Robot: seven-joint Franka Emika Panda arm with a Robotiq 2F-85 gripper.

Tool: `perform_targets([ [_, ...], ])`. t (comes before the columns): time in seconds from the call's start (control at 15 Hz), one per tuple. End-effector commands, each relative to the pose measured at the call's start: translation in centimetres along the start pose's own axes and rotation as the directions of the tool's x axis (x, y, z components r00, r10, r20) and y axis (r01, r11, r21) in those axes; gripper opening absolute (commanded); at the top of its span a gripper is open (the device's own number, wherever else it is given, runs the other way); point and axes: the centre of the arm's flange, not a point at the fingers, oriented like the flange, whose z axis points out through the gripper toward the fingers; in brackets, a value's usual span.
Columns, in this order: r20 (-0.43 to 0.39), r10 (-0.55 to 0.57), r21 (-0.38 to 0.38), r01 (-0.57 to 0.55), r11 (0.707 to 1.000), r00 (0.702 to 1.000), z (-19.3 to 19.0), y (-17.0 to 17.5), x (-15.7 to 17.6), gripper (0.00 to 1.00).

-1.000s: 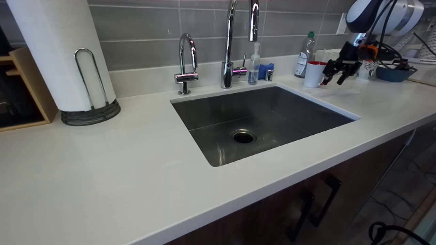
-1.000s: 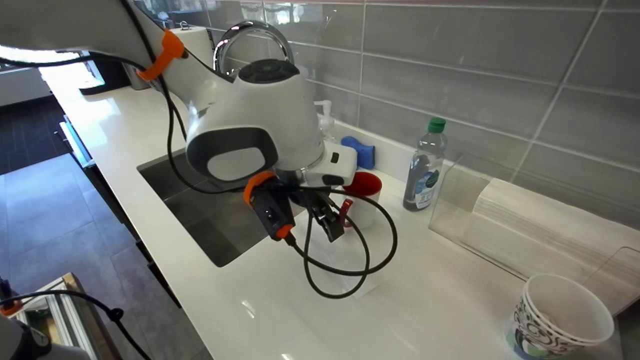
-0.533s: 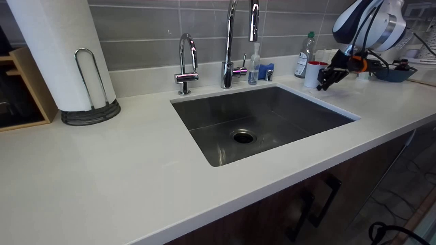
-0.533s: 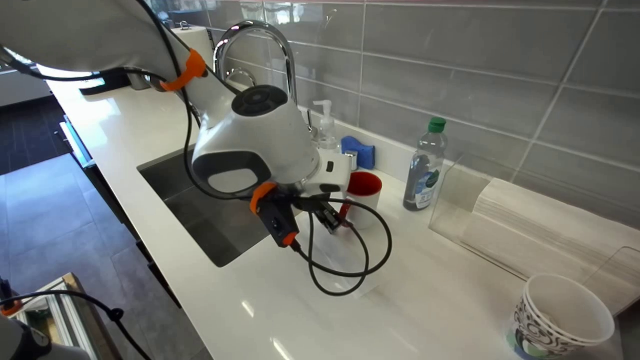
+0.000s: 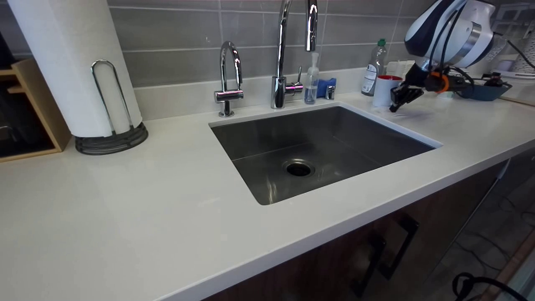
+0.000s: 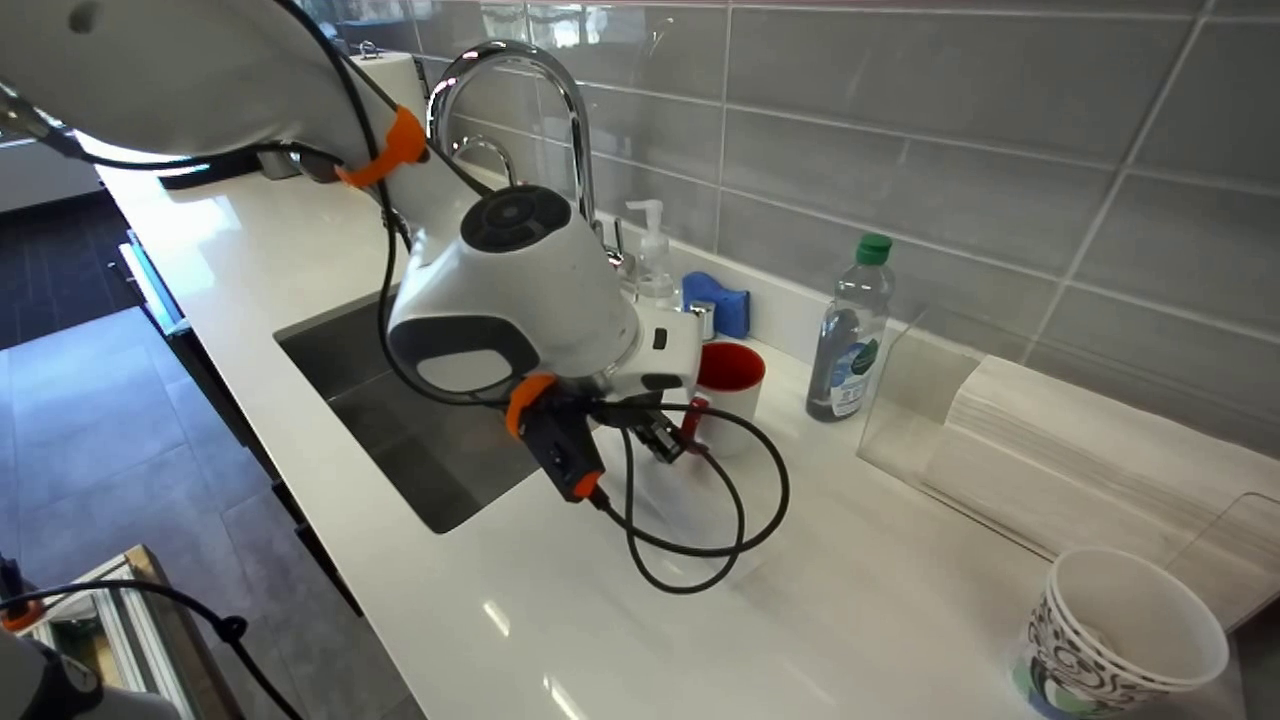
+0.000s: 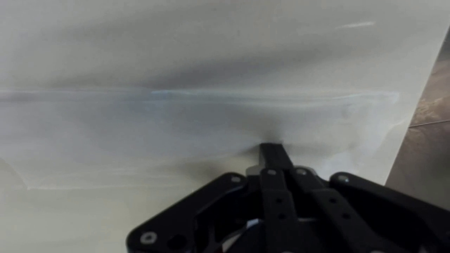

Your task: Use the serviette to clean a portion of the counter

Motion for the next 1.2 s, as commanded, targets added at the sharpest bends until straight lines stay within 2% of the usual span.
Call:
perform_targets([
  [0.0,0.046,-0.065,0.049,0.063,0.997,0.997,1.9,-0.2,-0.8,0.00],
  [0.33,0.051,-0.128,0.089,0.123,0.988,0.990,1.8,-1.2,-0.8,0.00],
  [0.73,0.051,-0.225,0.132,0.217,0.967,0.973,1.7,-4.8,-1.1,0.00],
  [0.93,0.077,-0.262,0.161,0.247,0.955,0.962,1.6,-6.1,-1.5,0.00],
  [1.13,0.145,-0.283,0.187,0.255,0.949,0.948,1.5,-6.1,-1.9,0.00],
])
